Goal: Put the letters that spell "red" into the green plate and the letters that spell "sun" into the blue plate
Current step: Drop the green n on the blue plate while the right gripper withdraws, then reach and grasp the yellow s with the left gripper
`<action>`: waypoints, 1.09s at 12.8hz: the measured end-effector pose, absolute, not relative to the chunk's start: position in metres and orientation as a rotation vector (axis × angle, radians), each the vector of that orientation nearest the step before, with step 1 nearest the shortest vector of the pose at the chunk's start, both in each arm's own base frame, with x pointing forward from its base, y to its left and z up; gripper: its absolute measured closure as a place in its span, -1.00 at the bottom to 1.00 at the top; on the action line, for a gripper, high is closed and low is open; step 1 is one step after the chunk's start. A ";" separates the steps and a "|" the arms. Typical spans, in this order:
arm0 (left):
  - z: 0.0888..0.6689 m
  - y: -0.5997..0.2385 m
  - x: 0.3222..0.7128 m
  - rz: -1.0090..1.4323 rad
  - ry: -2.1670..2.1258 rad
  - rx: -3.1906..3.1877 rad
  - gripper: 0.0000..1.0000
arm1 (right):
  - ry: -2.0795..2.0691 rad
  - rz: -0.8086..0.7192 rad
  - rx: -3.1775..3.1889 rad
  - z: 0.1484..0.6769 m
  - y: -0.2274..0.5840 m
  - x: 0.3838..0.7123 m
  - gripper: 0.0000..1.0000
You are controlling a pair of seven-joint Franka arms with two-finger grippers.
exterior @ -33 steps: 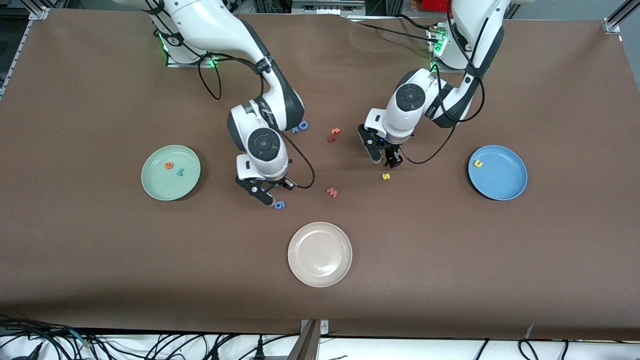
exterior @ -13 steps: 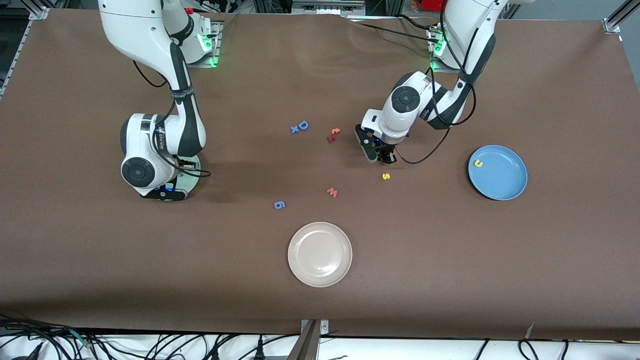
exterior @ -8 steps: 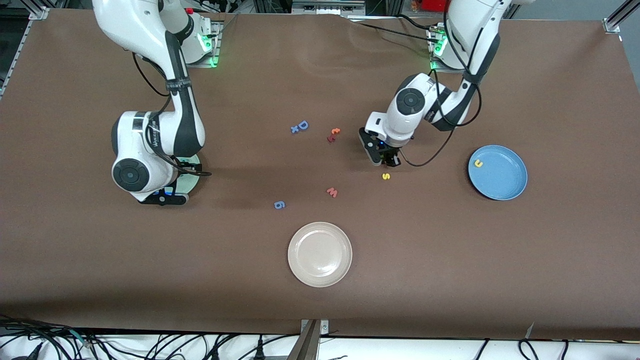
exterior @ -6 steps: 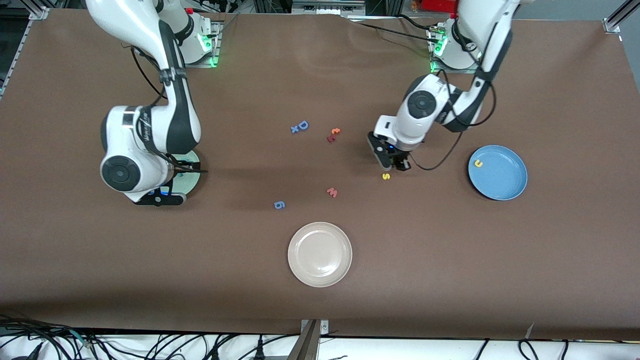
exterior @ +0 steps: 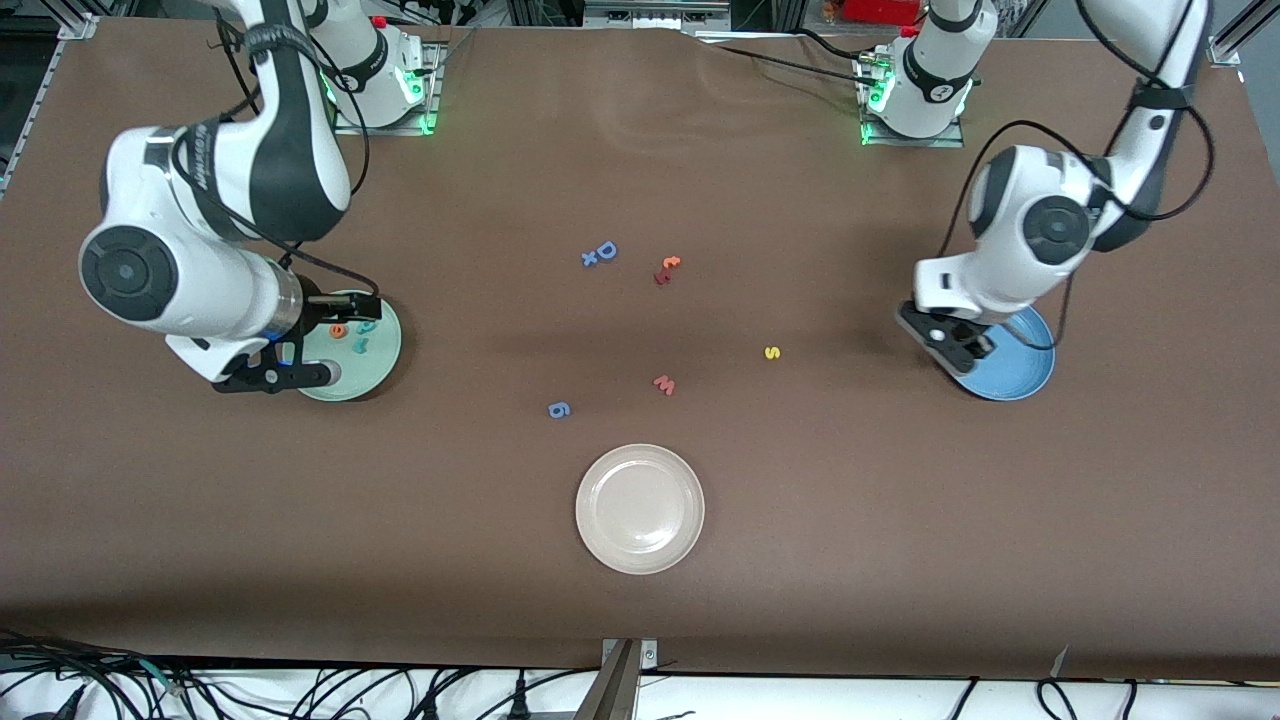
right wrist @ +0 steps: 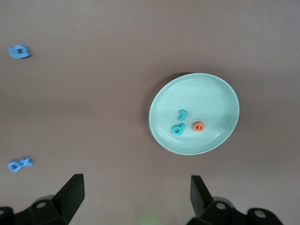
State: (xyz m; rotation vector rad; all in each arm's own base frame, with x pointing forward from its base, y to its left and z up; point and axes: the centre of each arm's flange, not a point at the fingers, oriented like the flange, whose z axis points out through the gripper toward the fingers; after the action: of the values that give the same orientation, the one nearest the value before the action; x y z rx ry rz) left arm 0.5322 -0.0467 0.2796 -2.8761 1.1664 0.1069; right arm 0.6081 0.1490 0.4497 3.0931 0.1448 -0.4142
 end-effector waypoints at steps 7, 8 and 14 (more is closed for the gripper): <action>0.224 0.049 0.522 0.240 0.904 -2.960 0.35 | 0.211 -0.262 3.054 0.521 0.083 0.597 -1.00; 0.213 0.053 0.522 0.240 0.896 -2.962 0.22 | 0.198 -0.226 3.059 0.541 0.070 0.588 -1.00; 0.261 -0.007 0.542 0.183 0.831 -3.004 -0.28 | 0.073 -0.146 3.091 0.593 0.010 0.539 -1.00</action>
State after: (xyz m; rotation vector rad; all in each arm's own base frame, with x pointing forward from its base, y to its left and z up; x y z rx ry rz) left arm 0.5415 -0.0074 0.2611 -3.0043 0.8308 0.1829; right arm 0.5389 0.0096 0.5926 3.0913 0.0729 -0.1456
